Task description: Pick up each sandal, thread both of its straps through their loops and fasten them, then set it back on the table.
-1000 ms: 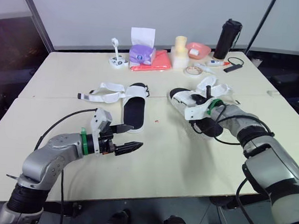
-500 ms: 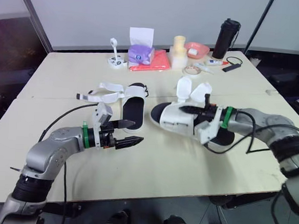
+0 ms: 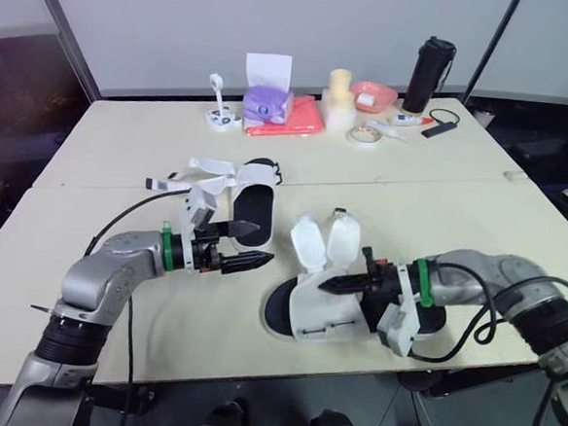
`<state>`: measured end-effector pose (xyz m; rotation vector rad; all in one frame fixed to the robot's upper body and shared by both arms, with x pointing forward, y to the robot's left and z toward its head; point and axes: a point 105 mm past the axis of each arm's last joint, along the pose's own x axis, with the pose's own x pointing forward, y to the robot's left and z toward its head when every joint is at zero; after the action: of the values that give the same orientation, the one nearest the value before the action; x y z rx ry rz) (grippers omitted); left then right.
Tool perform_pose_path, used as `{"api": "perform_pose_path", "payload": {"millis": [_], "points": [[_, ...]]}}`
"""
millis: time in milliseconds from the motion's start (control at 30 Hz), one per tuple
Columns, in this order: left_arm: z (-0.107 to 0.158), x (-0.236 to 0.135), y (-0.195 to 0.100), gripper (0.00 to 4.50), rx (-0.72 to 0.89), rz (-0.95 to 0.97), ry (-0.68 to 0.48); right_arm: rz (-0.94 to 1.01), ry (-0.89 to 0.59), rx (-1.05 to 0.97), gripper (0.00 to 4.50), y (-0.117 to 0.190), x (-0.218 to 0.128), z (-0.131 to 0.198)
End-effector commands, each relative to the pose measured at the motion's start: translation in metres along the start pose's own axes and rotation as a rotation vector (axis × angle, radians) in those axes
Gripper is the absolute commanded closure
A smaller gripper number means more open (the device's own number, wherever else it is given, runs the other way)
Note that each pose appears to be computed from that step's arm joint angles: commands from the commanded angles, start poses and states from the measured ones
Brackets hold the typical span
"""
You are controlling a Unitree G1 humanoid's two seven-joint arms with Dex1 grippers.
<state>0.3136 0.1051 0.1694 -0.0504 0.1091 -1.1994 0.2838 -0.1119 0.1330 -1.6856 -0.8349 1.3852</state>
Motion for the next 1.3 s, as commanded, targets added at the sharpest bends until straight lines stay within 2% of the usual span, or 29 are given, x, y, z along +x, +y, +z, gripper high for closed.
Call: {"api": "perform_pose_path", "payload": {"millis": [33,67,100,300,567,667,800,967,1167,1300], "points": [[0.010,0.001,-0.002,0.00,0.061,-0.002,-0.025,-0.052,0.050,-0.023,3.79,-0.017,-0.009,-0.008],[0.010,0.002,-0.003,0.00,0.068,-0.002,-0.025,-0.046,0.056,-0.015,3.53,-0.016,-0.010,-0.009],[0.010,0.003,-0.004,0.00,0.077,-0.004,-0.023,-0.039,0.064,-0.006,3.07,-0.015,-0.011,-0.010],[0.007,0.004,-0.016,0.00,0.144,-0.057,0.014,-0.021,0.158,0.097,0.04,-0.023,-0.028,-0.016],[-0.002,0.004,-0.018,0.00,0.231,-0.092,0.026,0.152,0.294,0.529,0.04,-0.014,-0.069,-0.012],[-0.016,0.007,-0.025,0.00,0.269,-0.154,0.070,0.130,0.336,0.713,0.04,-0.021,-0.082,-0.013],[-0.035,0.011,-0.038,1.82,0.288,-0.255,0.115,0.052,0.392,0.908,0.00,-0.031,-0.094,-0.020],[-0.057,0.012,-0.044,4.45,0.299,-0.334,0.187,-0.117,0.471,1.086,0.00,-0.039,-0.101,-0.035],[-0.072,0.020,-0.041,4.45,0.337,-0.347,0.230,-0.286,0.472,1.188,0.00,-0.059,-0.103,-0.041],[-0.078,0.029,-0.041,4.45,0.327,-0.345,0.220,-0.331,0.464,1.324,0.00,-0.057,-0.103,-0.040]]}}
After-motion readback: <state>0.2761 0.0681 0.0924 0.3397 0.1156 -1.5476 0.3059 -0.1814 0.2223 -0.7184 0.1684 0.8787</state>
